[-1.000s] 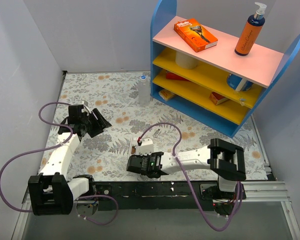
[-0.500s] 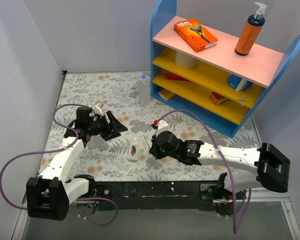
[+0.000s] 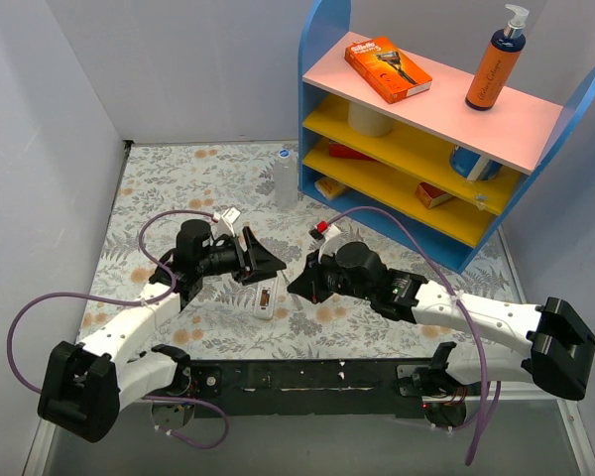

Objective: Unload the batteries from the remote control

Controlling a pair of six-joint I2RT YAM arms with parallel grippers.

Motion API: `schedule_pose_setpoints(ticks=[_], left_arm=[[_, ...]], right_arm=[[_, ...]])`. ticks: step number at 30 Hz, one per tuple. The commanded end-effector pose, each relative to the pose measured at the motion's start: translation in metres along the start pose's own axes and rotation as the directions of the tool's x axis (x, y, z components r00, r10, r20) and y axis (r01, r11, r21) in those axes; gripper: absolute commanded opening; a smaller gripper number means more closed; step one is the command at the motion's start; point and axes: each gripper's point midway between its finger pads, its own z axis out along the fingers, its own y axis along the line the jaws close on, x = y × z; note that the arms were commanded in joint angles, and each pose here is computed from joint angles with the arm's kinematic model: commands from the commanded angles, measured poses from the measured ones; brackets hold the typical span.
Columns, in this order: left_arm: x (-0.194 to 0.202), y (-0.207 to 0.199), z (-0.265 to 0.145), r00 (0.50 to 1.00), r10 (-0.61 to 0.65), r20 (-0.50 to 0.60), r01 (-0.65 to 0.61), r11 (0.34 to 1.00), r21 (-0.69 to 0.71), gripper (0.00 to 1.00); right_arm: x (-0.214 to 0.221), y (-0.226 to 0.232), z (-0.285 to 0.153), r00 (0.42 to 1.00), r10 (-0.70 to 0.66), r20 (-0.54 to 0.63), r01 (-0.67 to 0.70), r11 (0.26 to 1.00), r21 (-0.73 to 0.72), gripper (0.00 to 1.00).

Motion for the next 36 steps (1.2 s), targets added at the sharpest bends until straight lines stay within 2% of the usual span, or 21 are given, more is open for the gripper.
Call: schedule_pose_setpoints(ticks=[1,4,7,8,9,10,11,14,16,21,25,29,30,31,32,34,35,36], left_arm=[[0.001,-0.03,0.002,0.998,0.058,0.03,-0.061,0.992,0.113,0.58],[0.007,-0.024,0.007,0.999,0.046,0.021,-0.048,0.993,0.104,0.54],[0.012,-0.022,0.012,0.999,0.035,0.0,-0.035,0.994,0.104,0.34],[0.013,-0.022,0.013,0.999,0.032,-0.007,-0.031,0.994,0.104,0.18],[0.013,-0.022,0.014,1.0,0.027,-0.008,-0.026,0.994,0.104,0.1],[0.015,-0.022,0.015,1.0,0.008,-0.015,-0.007,0.995,0.101,0.02],[0.013,-0.02,0.016,1.0,-0.008,-0.007,0.008,0.996,0.091,0.0],[0.01,-0.016,0.017,0.996,-0.085,0.012,0.085,0.995,0.057,0.0],[0.008,-0.011,0.018,0.992,-0.123,0.02,0.123,0.992,0.021,0.0],[0.002,0.0,0.02,0.983,-0.173,0.059,0.176,0.983,-0.059,0.0],[0.003,0.006,0.021,0.978,-0.198,0.062,0.204,0.975,-0.092,0.0],[0.001,0.01,0.021,0.972,-0.222,0.075,0.23,0.967,-0.108,0.0],[0.002,0.01,0.021,0.971,-0.227,0.073,0.234,0.966,-0.11,0.0],[0.002,0.012,0.021,0.97,-0.231,0.073,0.239,0.964,-0.115,0.0],[0.002,0.012,0.021,0.97,-0.232,0.078,0.241,0.963,-0.12,0.0],[0.002,0.016,0.02,0.97,-0.23,0.079,0.24,0.96,-0.146,0.0],[0.001,0.018,0.02,0.97,-0.226,0.084,0.237,0.959,-0.154,0.03],[0.003,0.02,0.02,0.97,-0.231,0.081,0.242,0.956,-0.167,0.17]], right_arm=[[-0.04,0.034,-0.007,0.995,-0.003,0.102,0.017,0.991,-0.131,0.01],[-0.042,0.036,-0.007,0.994,0.005,0.105,0.01,0.989,-0.145,0.01],[-0.039,0.037,-0.008,0.995,0.024,0.097,-0.008,0.987,-0.163,0.01],[-0.039,0.037,-0.008,0.994,0.027,0.102,-0.01,0.986,-0.166,0.01],[-0.038,0.036,-0.008,0.994,0.029,0.101,-0.012,0.986,-0.164,0.01],[-0.037,0.034,-0.008,0.994,0.027,0.102,-0.01,0.987,-0.159,0.01],[-0.033,0.03,-0.007,0.996,0.007,0.093,0.007,0.99,-0.142,0.07],[-0.022,0.013,-0.004,0.995,-0.081,0.06,0.085,0.994,-0.072,0.29],[-0.009,0.003,-0.003,0.992,-0.122,0.023,0.123,0.992,-0.029,0.4],[0.005,-0.004,-0.001,0.971,-0.24,-0.023,0.241,0.97,0.028,0.45],[0.008,-0.011,0.002,0.956,-0.287,-0.057,0.292,0.948,0.123,0.35],[0.01,-0.006,0.004,0.951,-0.304,-0.054,0.309,0.942,0.135,0.37],[0.01,-0.006,0.004,0.949,-0.311,-0.052,0.316,0.938,0.142,0.35],[0.01,-0.007,0.004,0.947,-0.319,-0.049,0.322,0.934,0.156,0.13],[0.009,-0.006,0.003,0.946,-0.321,-0.038,0.323,0.933,0.16,0.02],[0.01,-0.007,-0.003,0.946,-0.324,-0.025,0.323,0.931,0.169,0.01],[0.004,-0.002,-0.003,0.949,-0.316,0.011,0.31,0.938,0.158,0.01],[0.003,-0.002,-0.005,0.951,-0.307,0.024,0.299,0.941,0.158,0.01]])
